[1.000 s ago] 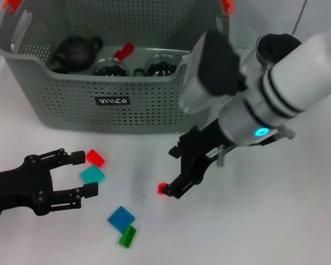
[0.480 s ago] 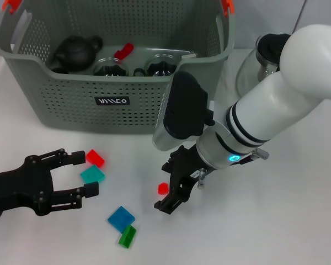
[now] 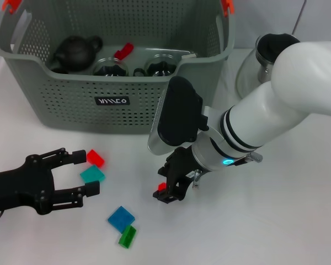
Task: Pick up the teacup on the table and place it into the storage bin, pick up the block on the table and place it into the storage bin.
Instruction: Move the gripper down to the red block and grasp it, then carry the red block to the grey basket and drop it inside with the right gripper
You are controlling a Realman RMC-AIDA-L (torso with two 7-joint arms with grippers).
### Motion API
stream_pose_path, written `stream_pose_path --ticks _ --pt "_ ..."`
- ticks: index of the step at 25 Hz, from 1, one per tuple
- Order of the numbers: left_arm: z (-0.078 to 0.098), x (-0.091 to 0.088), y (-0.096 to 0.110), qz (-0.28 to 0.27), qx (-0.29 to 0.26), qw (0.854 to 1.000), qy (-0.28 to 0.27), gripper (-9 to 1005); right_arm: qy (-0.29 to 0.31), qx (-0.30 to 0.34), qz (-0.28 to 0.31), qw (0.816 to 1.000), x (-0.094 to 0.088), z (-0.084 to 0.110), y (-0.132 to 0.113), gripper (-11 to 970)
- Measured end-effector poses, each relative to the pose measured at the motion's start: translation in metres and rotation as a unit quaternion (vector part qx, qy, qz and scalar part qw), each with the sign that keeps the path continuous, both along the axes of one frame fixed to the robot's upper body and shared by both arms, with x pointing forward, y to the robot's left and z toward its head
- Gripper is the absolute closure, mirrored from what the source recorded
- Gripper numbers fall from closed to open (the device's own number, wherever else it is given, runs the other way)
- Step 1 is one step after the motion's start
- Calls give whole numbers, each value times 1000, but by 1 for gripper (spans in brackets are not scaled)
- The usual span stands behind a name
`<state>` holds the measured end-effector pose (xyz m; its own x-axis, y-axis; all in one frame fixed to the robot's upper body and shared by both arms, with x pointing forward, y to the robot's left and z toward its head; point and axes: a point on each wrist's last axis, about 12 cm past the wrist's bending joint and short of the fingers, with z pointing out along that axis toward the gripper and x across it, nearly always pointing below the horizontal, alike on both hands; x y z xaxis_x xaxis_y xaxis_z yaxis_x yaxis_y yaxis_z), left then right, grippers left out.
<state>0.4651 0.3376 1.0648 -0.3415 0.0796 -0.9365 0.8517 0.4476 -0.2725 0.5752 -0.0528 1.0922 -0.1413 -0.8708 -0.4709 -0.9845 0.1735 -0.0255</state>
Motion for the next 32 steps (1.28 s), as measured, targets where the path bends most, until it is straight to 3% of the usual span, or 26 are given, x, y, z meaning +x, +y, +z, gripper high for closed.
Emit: stream_pose_path --ticks 6,25,32 --pt "0 0 0 1 1 1000 0 142 4 7 -1 1000 -2 -1 1 477" --pt "0 -1 1 3 0 1000 0 142 9 1 -1 1000 -2 -2 0 602" --pt "0 0 1 4 0 1000 1 142 11 12 1 1000 -2 6 -1 758"
